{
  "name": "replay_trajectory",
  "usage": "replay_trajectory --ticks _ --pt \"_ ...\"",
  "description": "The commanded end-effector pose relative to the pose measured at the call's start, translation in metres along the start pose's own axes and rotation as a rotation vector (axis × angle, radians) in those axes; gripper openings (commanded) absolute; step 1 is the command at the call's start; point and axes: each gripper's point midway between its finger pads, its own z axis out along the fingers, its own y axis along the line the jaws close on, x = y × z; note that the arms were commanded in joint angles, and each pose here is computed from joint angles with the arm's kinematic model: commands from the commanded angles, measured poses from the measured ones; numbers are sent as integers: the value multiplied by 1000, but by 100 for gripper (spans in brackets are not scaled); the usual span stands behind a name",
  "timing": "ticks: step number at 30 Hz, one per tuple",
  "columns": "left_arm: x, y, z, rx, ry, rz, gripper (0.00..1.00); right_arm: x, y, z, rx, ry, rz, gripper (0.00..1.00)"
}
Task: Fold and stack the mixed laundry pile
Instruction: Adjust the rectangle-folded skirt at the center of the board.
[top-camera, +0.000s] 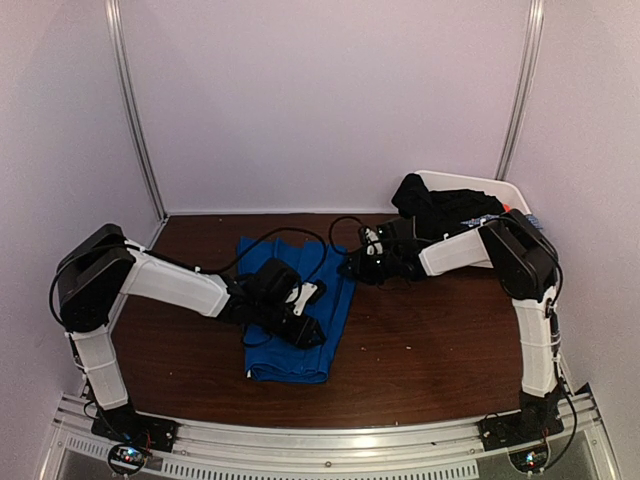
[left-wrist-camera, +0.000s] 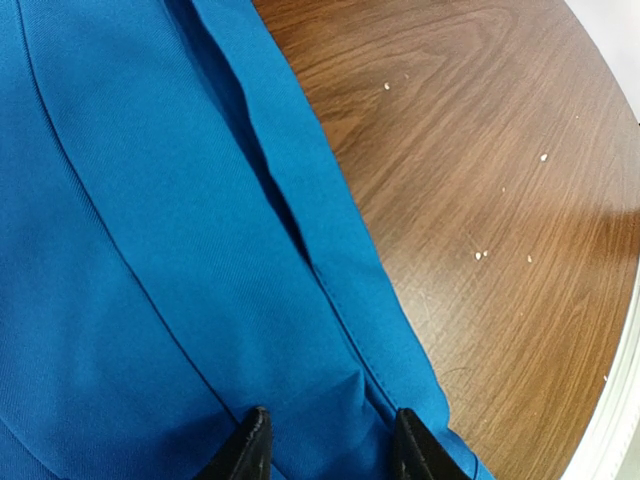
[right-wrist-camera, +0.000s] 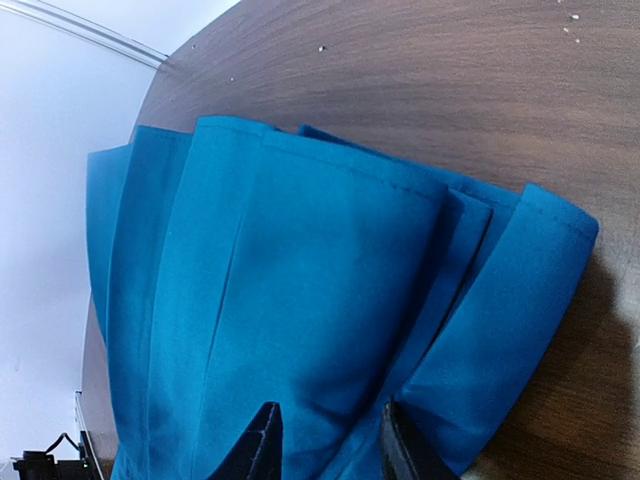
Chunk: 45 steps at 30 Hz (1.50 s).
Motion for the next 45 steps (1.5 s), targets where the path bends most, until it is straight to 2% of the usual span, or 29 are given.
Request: replay_trajectory --ticks 1,8,13,16,19,22,24,31,35,39,45 --pt "4 3 3 -17 14 11 43 -10 8 10 -32 -9 -15 34" --pt "5 5 5 -26 22 10 43 -4 -4 26 -24 13 34 35" --pt "7 7 5 -33 28 9 44 -1 -12 28 20 22 49 43" --pt "8 8 6 -40 31 8 46 1 -13 29 39 26 49 44" --pt "8 8 7 -39 33 9 46 1 -10 32 40 33 47 35" --pt "8 10 7 -45 34 10 46 -5 1 29 11 22 33 13" --pt "8 10 7 -51 34 8 46 -10 14 24 -26 9 16 1" --pt "11 13 11 -57 40 -3 47 -45 65 -19 -121 -102 -51 0" --pt "12 13 10 -59 43 3 47 -51 74 -37 -116 -120 -65 0" --pt "10 12 7 -59 41 12 48 -41 57 -48 -62 -94 -55 0" --pt "-11 -12 -18 13 -47 80 50 -16 -19 -44 143 -55 -83 0"
